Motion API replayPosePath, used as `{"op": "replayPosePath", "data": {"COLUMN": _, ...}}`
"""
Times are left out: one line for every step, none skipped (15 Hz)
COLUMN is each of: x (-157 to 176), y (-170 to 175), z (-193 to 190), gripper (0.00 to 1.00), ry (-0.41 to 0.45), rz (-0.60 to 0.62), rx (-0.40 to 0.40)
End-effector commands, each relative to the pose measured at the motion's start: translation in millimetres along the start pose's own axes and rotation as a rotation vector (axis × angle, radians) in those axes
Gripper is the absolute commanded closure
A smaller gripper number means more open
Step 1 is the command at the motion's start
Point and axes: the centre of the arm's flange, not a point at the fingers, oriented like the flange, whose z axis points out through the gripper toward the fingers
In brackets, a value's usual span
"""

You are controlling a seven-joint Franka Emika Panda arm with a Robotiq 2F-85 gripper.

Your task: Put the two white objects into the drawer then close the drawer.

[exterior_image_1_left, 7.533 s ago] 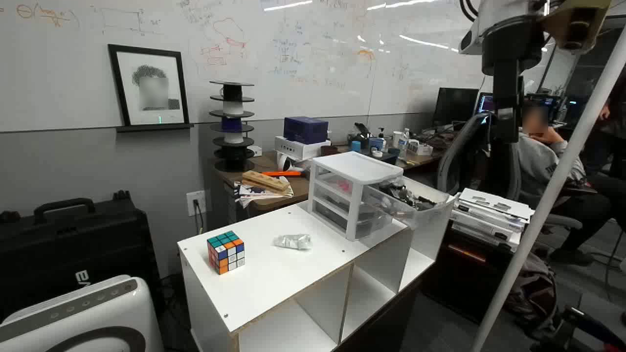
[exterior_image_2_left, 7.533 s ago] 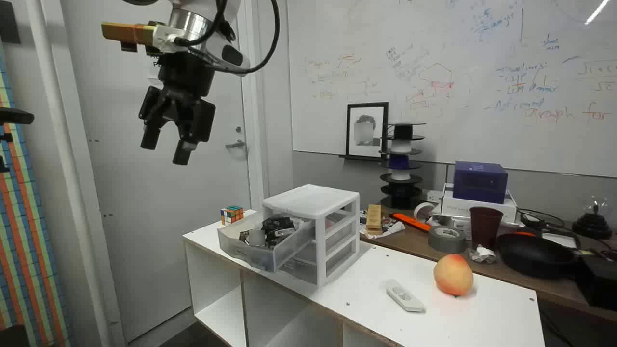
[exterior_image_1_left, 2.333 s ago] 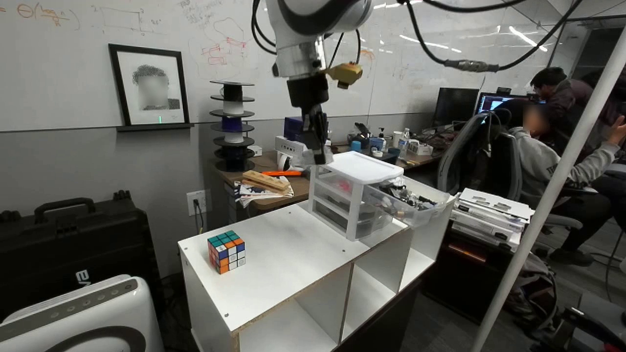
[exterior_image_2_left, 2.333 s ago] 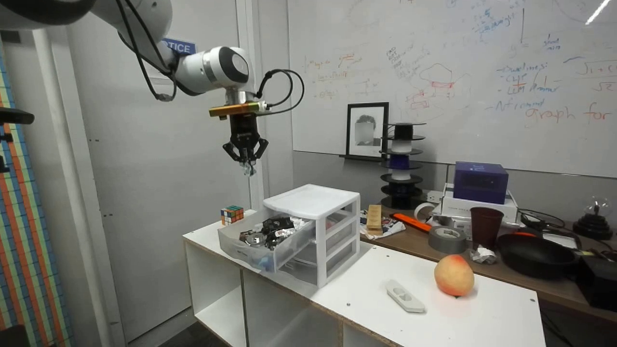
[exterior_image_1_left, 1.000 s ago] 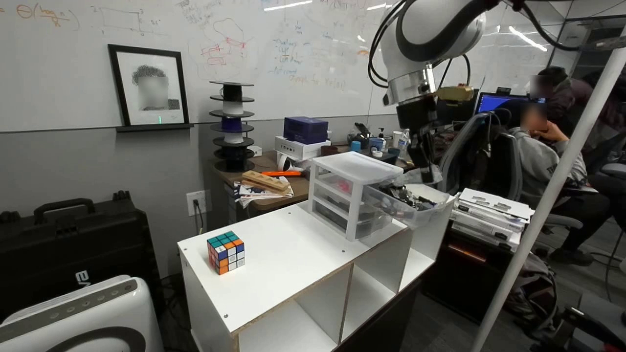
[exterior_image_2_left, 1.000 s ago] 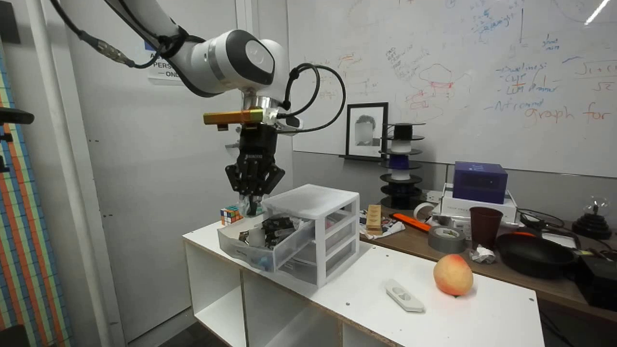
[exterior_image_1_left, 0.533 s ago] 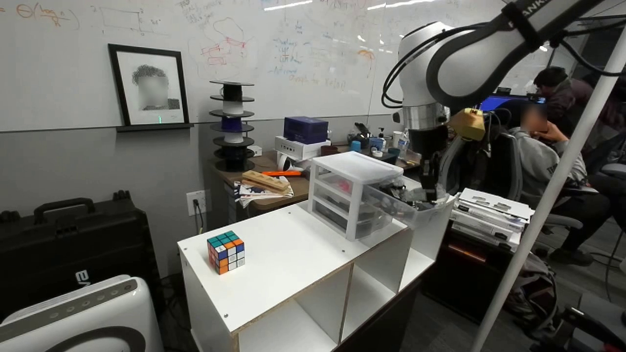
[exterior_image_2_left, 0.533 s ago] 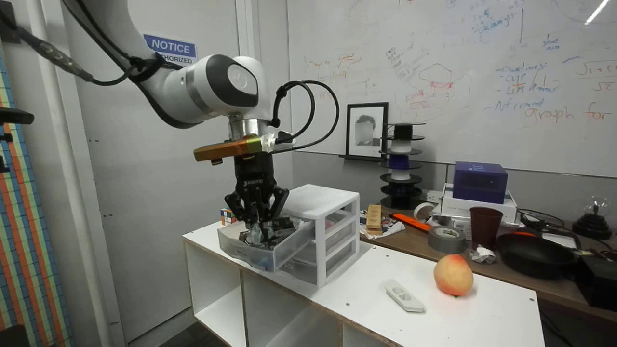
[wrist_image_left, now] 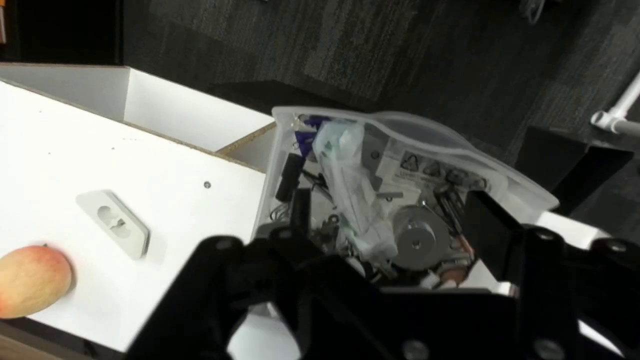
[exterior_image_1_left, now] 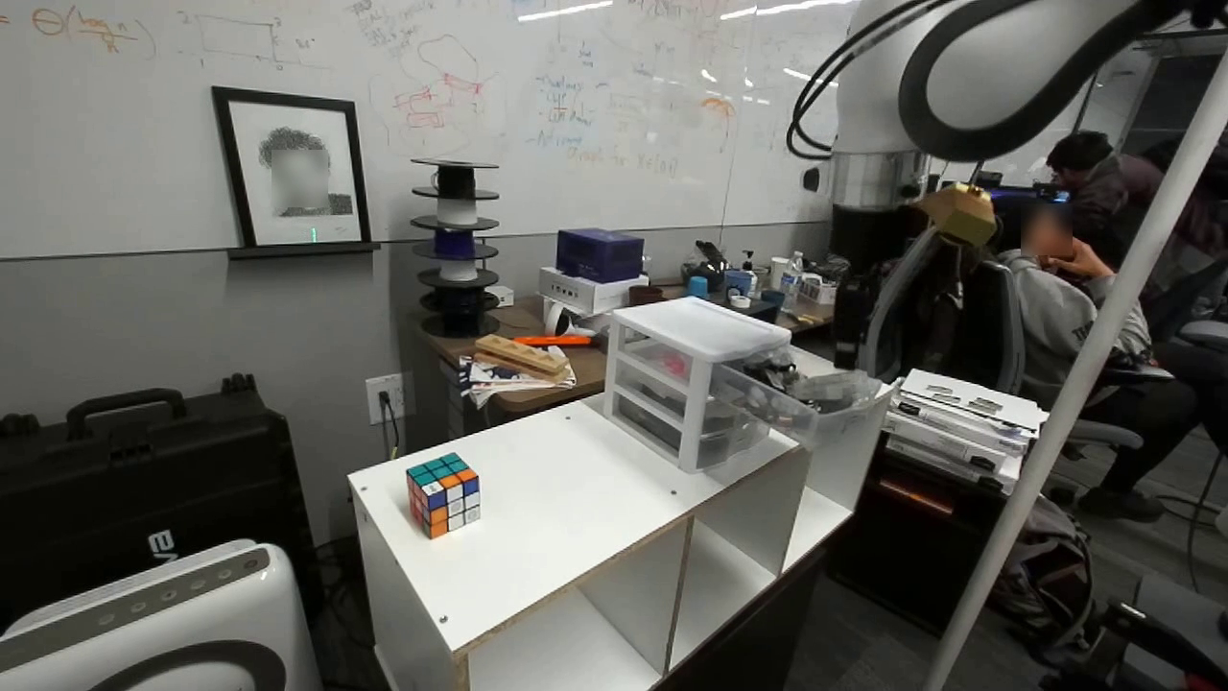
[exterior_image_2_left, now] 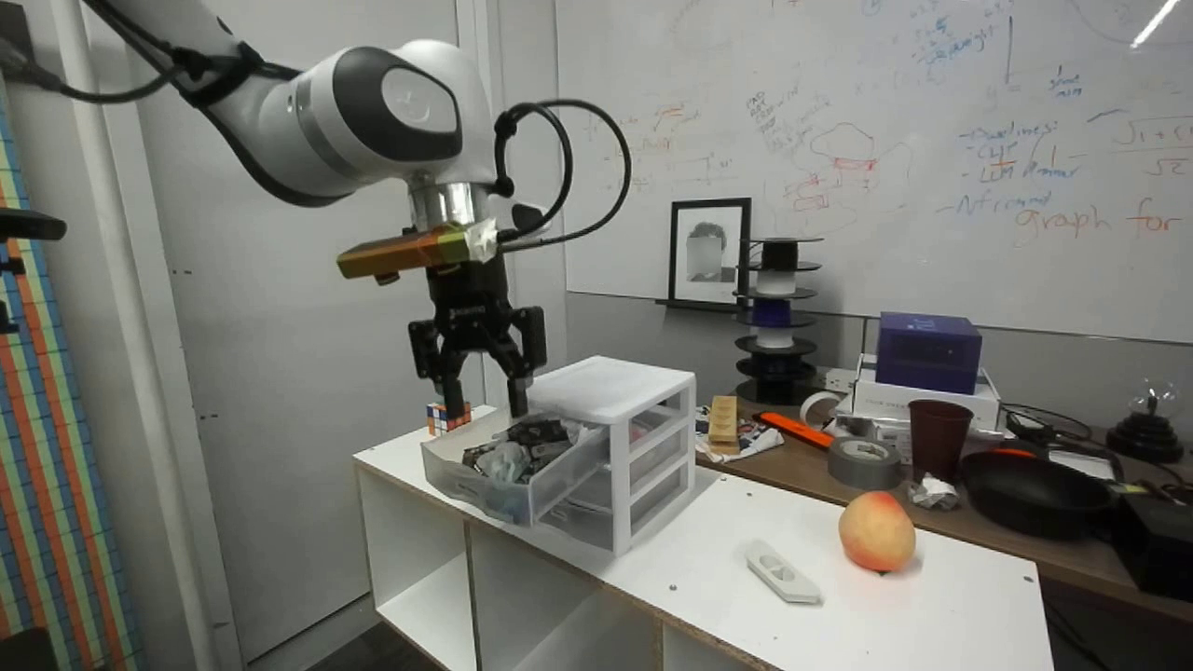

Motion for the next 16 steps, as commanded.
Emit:
{"op": "replayPosePath", "data": {"x": 12.3, "y": 40.5, "z": -71.7, "gripper": 0.00, "ry": 0.093, "rz": 0.097, "rx": 0.068}}
{"op": "replayPosePath", "data": {"x": 15.8, "y": 55.1, "z": -83.6, "gripper": 0.00, "ry": 0.104, "rz": 0.136, "rx": 0.097}}
{"op": "replayPosePath", "data": {"x": 19.1, "y": 73.8, "z": -91.8, "gripper": 0.00, "ry": 0.112, "rz": 0.177, "rx": 0.130}}
{"op": "replayPosePath", "data": {"x": 23.3, "y": 100.0, "z": -95.5, "gripper": 0.00, "ry": 0.121, "rz": 0.235, "rx": 0.171}}
{"op": "replayPosePath", "data": {"x": 26.3, "y": 124.2, "z": -97.2, "gripper": 0.00, "ry": 0.125, "rz": 0.283, "rx": 0.214}}
{"op": "replayPosePath", "data": {"x": 4.9, "y": 146.9, "z": -93.5, "gripper": 0.00, "ry": 0.121, "rz": 0.327, "rx": 0.262}}
{"op": "replayPosePath", "data": {"x": -17.3, "y": 165.3, "z": -86.1, "gripper": 0.00, "ry": 0.121, "rz": 0.380, "rx": 0.296}}
{"op": "replayPosePath", "data": {"x": -26.3, "y": 187.1, "z": -72.5, "gripper": 0.00, "ry": 0.111, "rz": 0.442, "rx": 0.319}}
{"op": "replayPosePath", "data": {"x": -32.2, "y": 208.1, "z": -61.6, "gripper": 0.00, "ry": 0.100, "rz": 0.503, "rx": 0.342}}
{"op": "replayPosePath", "data": {"x": -42.0, "y": 223.7, "z": -46.4, "gripper": 0.00, "ry": 0.085, "rz": 0.564, "rx": 0.367}}
{"op": "replayPosePath", "data": {"x": -49.9, "y": 238.1, "z": -32.3, "gripper": 0.00, "ry": 0.076, "rz": 0.626, "rx": 0.384}}
{"op": "replayPosePath", "data": {"x": -54.7, "y": 252.3, "z": -13.4, "gripper": 0.00, "ry": 0.061, "rz": 0.674, "rx": 0.421}}
{"op": "replayPosePath", "data": {"x": -57.8, "y": 262.5, "z": 1.2, "gripper": 0.00, "ry": 0.054, "rz": 0.728, "rx": 0.446}}
{"op": "replayPosePath", "data": {"x": -59.8, "y": 269.3, "z": 13.0, "gripper": 0.00, "ry": 0.044, "rz": 0.759, "rx": 0.456}}
{"op": "replayPosePath", "data": {"x": -57.6, "y": 275.3, "z": 25.6, "gripper": 0.00, "ry": 0.022, "rz": 0.734, "rx": 0.456}}
{"op": "replayPosePath", "data": {"x": -54.8, "y": 281.1, "z": 37.6, "gripper": 0.00, "ry": -0.003, "rz": 0.742, "rx": 0.447}}
